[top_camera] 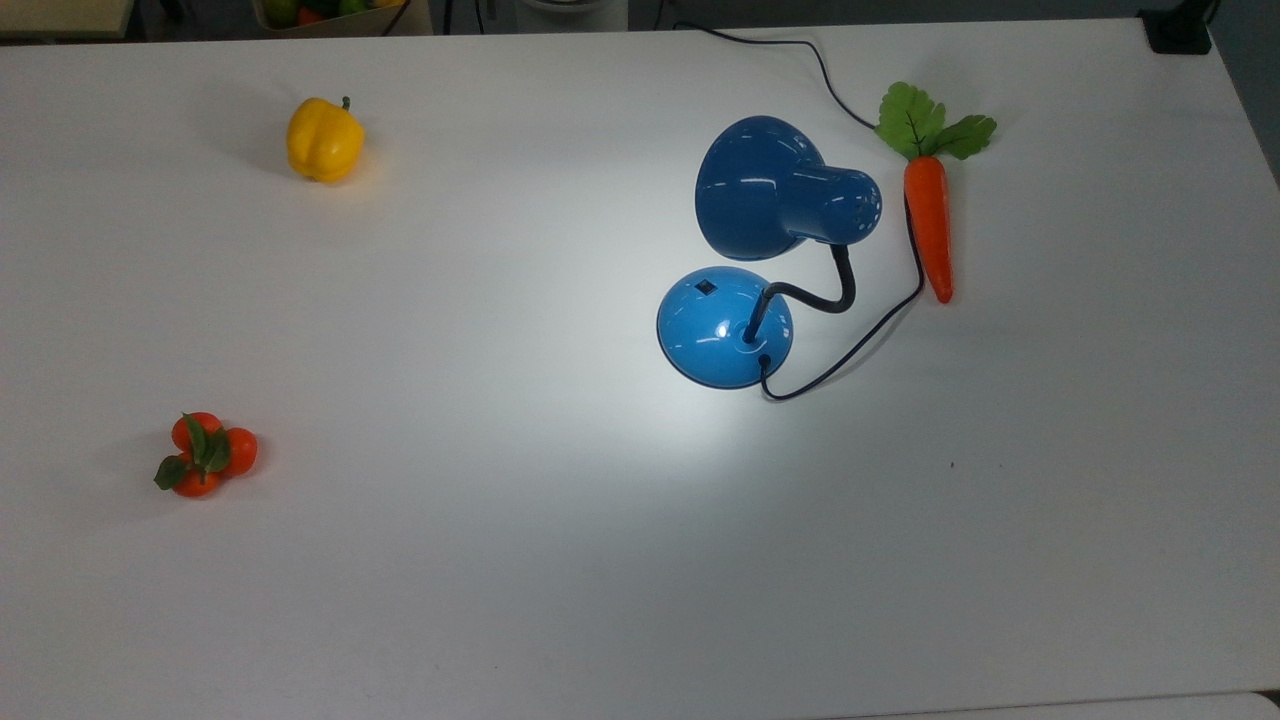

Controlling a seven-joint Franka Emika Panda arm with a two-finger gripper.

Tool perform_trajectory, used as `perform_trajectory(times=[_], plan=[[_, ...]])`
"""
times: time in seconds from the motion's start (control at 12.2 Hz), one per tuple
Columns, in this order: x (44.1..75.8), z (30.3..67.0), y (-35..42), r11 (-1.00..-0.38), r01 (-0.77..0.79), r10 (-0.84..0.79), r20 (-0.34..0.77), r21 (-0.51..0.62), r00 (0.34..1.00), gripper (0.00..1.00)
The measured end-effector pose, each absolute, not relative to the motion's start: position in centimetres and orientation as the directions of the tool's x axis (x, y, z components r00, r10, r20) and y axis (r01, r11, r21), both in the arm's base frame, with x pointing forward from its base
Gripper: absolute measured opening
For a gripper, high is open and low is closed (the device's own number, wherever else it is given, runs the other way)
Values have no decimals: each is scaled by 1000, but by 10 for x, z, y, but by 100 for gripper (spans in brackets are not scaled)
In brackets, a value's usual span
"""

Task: Turn off lamp

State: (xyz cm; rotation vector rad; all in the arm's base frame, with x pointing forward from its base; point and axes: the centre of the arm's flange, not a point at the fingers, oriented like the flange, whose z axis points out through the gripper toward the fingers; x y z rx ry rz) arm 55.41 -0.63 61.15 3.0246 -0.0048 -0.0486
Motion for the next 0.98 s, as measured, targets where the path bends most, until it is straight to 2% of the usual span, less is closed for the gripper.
perform_trajectory(times=[0.82, 0.98], plan=[[554, 612, -6, -993, 7, 3, -32, 116, 999, 100], [554, 612, -7, -993, 6, 3, -32, 116, 999, 93]])
